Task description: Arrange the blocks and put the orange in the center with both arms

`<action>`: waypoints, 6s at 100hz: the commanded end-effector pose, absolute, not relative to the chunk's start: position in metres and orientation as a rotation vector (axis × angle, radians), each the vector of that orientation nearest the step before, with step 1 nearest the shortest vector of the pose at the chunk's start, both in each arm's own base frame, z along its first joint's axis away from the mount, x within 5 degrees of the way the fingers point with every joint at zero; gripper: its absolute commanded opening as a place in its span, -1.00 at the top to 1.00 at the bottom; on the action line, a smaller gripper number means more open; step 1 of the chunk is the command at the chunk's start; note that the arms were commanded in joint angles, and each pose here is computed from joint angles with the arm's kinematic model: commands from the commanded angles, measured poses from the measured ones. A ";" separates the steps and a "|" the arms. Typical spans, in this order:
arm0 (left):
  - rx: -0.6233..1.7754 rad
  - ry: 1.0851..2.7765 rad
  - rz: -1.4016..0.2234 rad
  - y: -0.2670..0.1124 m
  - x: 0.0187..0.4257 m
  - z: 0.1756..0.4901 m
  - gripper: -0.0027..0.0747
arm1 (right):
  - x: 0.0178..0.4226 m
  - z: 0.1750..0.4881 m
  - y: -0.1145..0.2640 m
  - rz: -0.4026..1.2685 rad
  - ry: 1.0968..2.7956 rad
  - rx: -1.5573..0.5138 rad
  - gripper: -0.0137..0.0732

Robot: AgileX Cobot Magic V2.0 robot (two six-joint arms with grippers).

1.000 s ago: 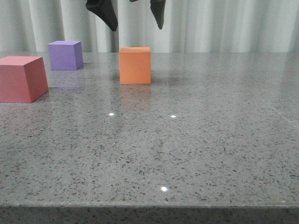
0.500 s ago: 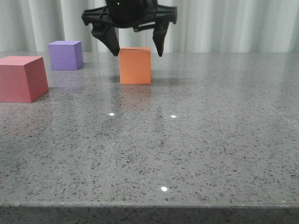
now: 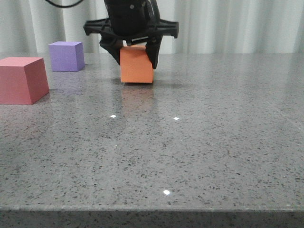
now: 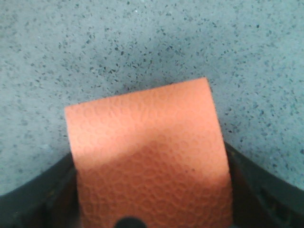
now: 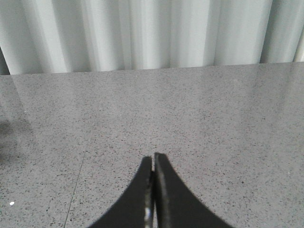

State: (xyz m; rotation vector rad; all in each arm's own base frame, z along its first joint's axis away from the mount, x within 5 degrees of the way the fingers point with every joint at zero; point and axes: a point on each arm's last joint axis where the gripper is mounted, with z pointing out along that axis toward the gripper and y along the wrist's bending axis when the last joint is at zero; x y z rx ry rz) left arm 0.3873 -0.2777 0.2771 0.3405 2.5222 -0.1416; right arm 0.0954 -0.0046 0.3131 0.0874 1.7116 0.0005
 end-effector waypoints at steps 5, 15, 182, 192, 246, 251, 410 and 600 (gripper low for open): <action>0.400 2.341 -0.190 -0.262 0.367 0.353 0.14 | 0.096 0.329 -0.004 -0.008 1.606 0.067 0.84; 0.403 2.292 -0.183 -0.244 0.360 0.381 0.14 | 0.096 0.329 -0.004 -0.008 1.606 0.067 0.84; 0.244 2.412 -0.157 -0.099 0.406 0.289 0.14 | 0.096 0.329 -0.004 -0.008 1.606 0.067 0.84; 0.271 2.410 -0.180 -0.101 0.406 0.288 0.03 | 0.096 0.329 -0.004 -0.008 1.606 0.067 0.84; 0.244 2.219 -0.233 -0.094 0.367 0.367 -0.76 | 0.096 0.329 -0.004 -0.008 1.606 0.067 0.84; 0.242 2.174 -0.230 -0.089 0.355 0.385 -0.76 | 0.096 0.329 -0.004 -0.008 1.606 0.067 0.84; 0.142 1.639 -0.303 -0.021 0.068 0.332 0.98 | 0.096 0.329 -0.004 -0.008 1.606 0.067 0.84; 0.077 1.480 -0.145 -0.008 0.055 0.201 0.98 | 0.096 0.328 -0.004 -0.008 1.608 0.067 0.84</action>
